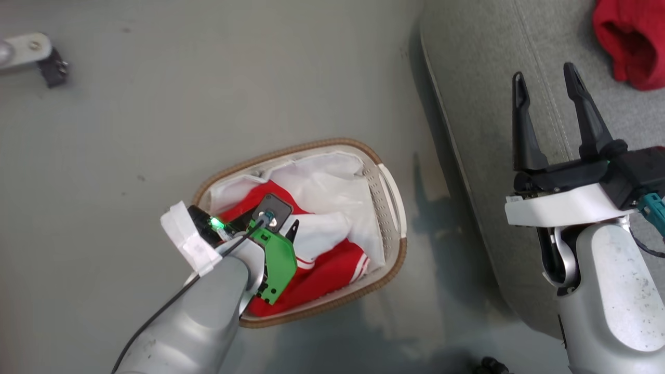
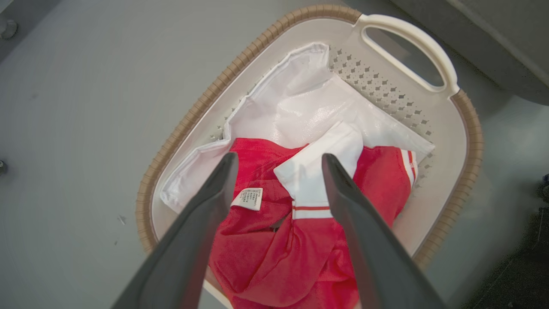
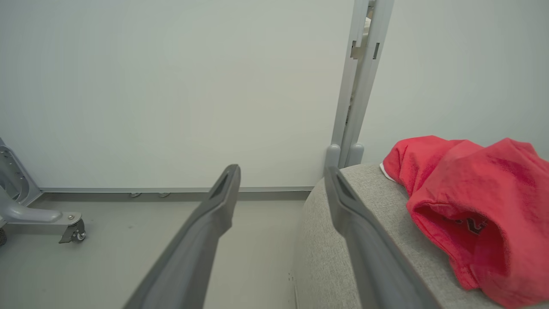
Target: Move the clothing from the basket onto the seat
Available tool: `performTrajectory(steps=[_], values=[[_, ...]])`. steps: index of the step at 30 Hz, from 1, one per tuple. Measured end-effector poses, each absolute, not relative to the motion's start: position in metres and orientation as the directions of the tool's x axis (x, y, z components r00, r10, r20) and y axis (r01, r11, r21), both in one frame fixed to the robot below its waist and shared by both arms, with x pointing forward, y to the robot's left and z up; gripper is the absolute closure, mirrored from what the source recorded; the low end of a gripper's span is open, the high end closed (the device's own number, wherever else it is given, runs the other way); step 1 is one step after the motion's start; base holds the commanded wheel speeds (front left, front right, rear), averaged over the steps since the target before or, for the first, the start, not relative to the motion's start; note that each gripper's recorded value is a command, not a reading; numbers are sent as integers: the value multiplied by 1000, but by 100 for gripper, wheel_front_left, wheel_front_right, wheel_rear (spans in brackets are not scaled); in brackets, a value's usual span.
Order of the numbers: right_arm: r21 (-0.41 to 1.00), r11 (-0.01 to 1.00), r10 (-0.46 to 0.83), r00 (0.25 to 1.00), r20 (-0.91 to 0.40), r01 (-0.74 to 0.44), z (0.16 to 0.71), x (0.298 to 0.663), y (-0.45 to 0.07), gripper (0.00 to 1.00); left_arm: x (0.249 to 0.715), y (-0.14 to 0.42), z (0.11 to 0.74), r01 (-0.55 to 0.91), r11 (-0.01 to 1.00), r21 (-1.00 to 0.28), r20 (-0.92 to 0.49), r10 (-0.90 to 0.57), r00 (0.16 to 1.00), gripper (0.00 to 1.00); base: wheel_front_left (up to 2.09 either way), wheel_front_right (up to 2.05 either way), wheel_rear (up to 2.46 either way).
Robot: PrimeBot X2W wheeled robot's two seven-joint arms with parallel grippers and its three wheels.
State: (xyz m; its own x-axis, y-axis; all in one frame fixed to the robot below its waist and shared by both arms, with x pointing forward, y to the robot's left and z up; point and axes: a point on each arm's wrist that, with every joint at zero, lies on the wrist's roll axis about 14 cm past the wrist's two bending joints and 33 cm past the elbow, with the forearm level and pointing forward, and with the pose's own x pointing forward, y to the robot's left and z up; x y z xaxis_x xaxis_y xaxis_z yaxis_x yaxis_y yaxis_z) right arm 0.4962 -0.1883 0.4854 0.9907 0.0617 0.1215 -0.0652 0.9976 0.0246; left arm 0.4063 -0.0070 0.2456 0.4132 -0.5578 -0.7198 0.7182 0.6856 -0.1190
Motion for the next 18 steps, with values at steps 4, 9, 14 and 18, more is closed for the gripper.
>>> performTrajectory(steps=[4, 9, 14, 18], values=[[22, 998, 55, 993, 101, -58, 472, 501, -193, 0, 398, -16, 215, 748, 645, -158, -775, -550, 311, 0, 0, 0, 0], [19, 999, 39, 997, 64, -41, 453, 506, -202, 0, 379, -16, 176, 762, 613, -210, -830, -523, 193, 0, 0, 0, 0], [12, 1000, 27, 999, 32, -27, 436, 509, -209, 0, 370, -3, 142, 756, 612, -233, -875, -471, 111, 0, 0, 0, 0], [4, 1000, 20, 1000, 5, -20, 424, 509, -213, 0, 364, 1, 122, 751, 610, -253, -890, -452, 67, 0, 0, 0, 0]])
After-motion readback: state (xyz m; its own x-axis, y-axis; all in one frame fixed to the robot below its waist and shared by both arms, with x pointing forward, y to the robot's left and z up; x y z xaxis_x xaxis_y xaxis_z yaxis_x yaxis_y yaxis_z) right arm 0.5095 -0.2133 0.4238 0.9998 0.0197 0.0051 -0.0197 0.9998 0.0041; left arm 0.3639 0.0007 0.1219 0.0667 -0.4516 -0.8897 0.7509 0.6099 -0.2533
